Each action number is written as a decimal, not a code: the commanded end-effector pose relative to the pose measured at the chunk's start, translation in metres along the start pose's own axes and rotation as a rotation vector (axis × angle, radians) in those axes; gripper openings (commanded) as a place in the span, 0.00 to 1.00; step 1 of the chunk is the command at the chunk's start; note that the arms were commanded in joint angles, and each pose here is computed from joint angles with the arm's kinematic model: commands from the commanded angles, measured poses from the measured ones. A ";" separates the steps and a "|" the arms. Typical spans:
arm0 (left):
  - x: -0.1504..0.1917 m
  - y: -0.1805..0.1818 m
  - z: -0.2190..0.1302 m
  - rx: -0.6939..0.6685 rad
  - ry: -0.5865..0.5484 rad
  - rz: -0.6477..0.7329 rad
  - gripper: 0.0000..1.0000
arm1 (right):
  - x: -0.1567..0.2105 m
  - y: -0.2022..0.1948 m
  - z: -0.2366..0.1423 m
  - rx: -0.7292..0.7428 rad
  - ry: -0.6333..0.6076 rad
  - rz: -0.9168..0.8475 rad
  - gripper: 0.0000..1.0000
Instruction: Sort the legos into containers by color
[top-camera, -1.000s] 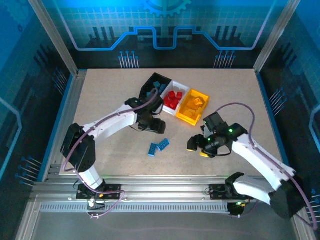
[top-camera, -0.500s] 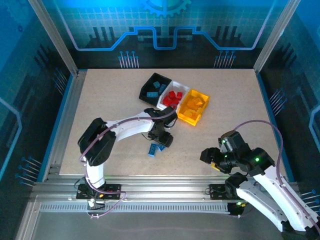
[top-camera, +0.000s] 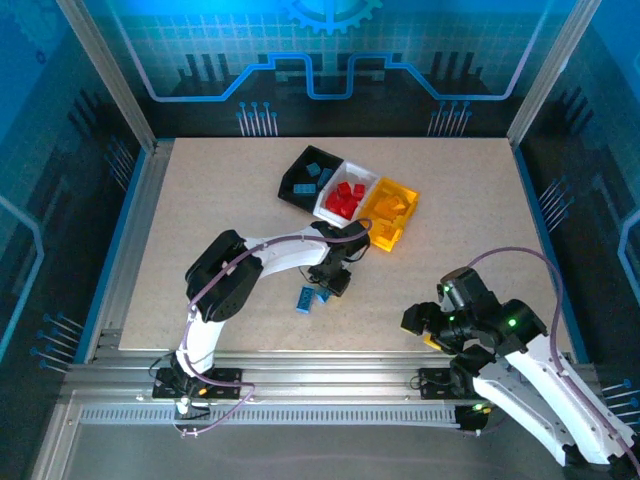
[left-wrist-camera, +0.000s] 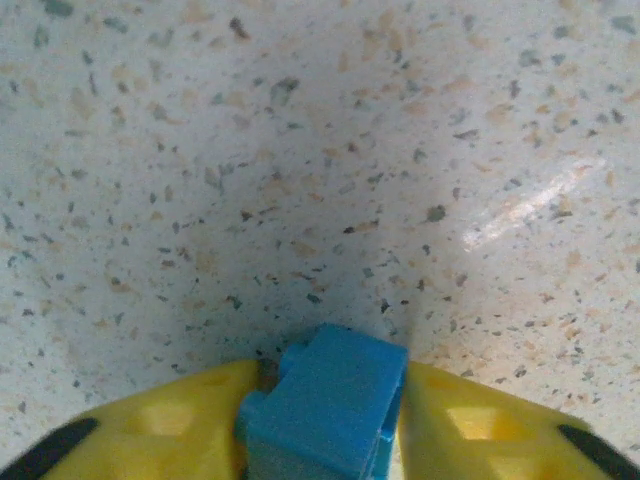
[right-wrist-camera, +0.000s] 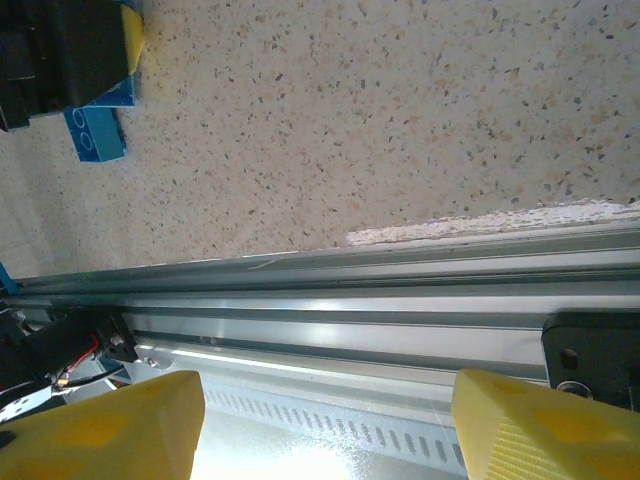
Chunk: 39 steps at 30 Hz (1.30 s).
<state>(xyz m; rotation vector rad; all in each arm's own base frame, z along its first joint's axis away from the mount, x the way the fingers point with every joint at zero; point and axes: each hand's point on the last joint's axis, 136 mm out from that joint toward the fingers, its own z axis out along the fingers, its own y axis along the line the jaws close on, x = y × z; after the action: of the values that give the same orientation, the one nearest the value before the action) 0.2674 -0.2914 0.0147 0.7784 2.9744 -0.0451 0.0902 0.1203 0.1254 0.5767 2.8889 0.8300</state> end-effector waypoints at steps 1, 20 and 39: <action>0.002 0.004 0.001 -0.034 0.025 0.015 0.29 | 0.004 -0.002 0.006 0.006 0.034 -0.006 0.68; -0.141 0.106 -0.141 0.406 -0.354 -0.710 0.29 | -0.021 0.025 0.003 0.012 0.056 -0.165 0.68; -0.279 0.201 -0.121 0.503 -0.586 -1.079 0.31 | -0.043 0.036 0.012 -0.009 0.093 -0.221 0.69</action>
<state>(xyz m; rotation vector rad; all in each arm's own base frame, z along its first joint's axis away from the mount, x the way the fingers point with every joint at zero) 0.5880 -0.2586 0.1545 -0.6814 2.4606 -0.8741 0.1411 0.1365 0.1219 0.2524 2.9841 0.8225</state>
